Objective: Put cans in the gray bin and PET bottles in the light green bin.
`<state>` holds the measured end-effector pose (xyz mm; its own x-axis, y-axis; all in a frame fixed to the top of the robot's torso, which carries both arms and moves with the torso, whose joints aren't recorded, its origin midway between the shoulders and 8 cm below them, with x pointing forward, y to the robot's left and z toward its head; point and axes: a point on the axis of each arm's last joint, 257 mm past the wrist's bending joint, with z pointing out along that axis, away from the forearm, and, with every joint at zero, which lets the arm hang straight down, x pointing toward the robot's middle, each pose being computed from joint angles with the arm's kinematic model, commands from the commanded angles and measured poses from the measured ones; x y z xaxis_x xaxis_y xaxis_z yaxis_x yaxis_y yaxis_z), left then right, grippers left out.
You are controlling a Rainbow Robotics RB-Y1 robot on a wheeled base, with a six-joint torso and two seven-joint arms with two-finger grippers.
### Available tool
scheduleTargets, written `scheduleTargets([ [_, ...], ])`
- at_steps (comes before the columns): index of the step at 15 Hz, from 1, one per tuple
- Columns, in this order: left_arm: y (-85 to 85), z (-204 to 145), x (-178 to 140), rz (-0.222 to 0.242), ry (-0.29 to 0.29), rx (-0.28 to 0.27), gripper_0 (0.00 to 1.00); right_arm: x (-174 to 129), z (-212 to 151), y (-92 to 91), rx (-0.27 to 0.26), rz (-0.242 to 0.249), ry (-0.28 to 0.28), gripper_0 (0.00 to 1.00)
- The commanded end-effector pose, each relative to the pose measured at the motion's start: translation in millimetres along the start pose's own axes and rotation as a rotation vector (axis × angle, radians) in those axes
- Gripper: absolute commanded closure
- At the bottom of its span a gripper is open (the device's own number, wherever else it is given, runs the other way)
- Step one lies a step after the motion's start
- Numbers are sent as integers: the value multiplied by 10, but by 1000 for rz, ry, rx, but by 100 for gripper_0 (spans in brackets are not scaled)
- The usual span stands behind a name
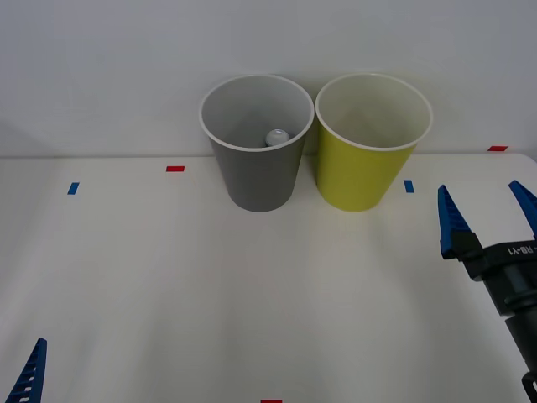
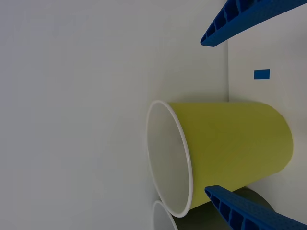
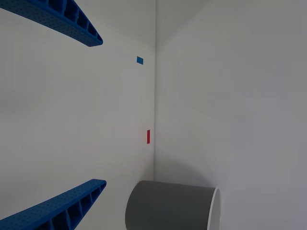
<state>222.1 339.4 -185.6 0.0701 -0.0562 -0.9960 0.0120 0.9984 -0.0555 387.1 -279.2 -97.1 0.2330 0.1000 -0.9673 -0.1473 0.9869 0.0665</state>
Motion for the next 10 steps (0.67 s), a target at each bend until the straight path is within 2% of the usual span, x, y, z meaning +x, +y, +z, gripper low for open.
scheduleTargets([
  [1,0,0,0,0,0,0,5,134,-422,23,4,-24,17,0],
  [3,0,0,0,0,0,0,5,155,-716,43,11,-76,15,0],
  [4,0,0,0,0,0,0,5,183,-815,27,24,-82,27,0],
  [6,0,0,0,0,0,0,5,243,-1024,77,28,-53,48,0],
  [10,0,0,0,0,0,0,5,229,-1419,112,36,-52,67,0],
])
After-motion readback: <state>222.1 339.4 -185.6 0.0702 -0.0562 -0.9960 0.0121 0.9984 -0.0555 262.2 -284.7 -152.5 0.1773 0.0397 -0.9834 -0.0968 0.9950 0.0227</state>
